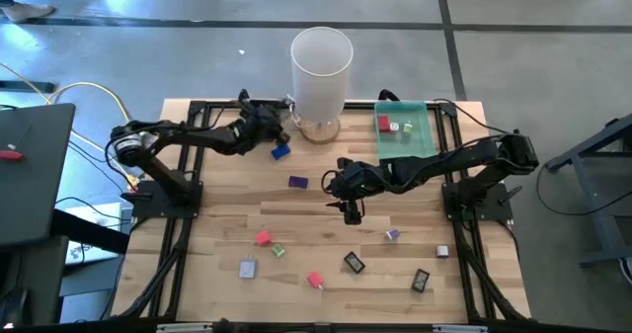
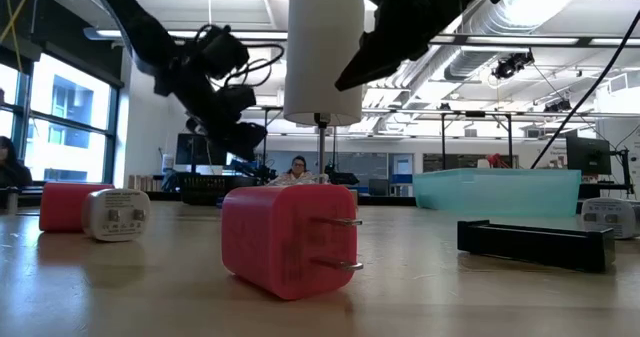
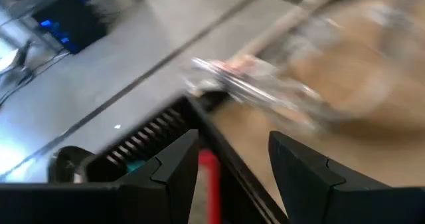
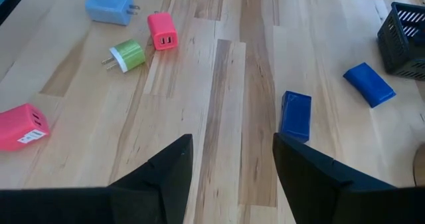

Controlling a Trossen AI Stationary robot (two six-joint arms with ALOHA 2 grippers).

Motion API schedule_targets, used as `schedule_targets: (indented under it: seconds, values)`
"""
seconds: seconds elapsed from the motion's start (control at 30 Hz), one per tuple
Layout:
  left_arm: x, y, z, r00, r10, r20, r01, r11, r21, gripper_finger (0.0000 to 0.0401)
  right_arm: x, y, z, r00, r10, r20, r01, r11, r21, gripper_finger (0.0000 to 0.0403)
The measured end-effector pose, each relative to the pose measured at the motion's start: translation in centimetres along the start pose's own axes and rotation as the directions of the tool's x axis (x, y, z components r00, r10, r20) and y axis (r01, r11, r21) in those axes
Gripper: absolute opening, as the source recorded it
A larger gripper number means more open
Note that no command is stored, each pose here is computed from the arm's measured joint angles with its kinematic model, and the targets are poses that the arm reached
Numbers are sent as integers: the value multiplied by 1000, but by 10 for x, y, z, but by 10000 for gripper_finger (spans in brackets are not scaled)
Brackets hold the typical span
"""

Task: Pick & Place Office items
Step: Put the top pink adapter into the green bin

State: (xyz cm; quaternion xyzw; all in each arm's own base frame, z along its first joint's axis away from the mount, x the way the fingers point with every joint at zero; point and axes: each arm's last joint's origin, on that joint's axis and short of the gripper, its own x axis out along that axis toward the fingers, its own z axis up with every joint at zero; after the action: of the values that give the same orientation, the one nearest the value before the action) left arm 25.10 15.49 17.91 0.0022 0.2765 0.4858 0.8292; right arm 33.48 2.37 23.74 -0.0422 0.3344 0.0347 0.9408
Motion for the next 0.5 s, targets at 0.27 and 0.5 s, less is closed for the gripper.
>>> schedule_targets:
  seconds: [0.27, 0.5]
  values:
    - [-69, -27, -1, 999, -28, -34, 34, 984, 172, 174, 0, 0, 0, 1000, 0, -1, 0, 1000, -27, 195]
    - [-139, -42, -4, 981, -190, 33, 176, 951, 256, 174, 0, 0, 0, 1000, 0, -1, 0, 1000, -27, 195]
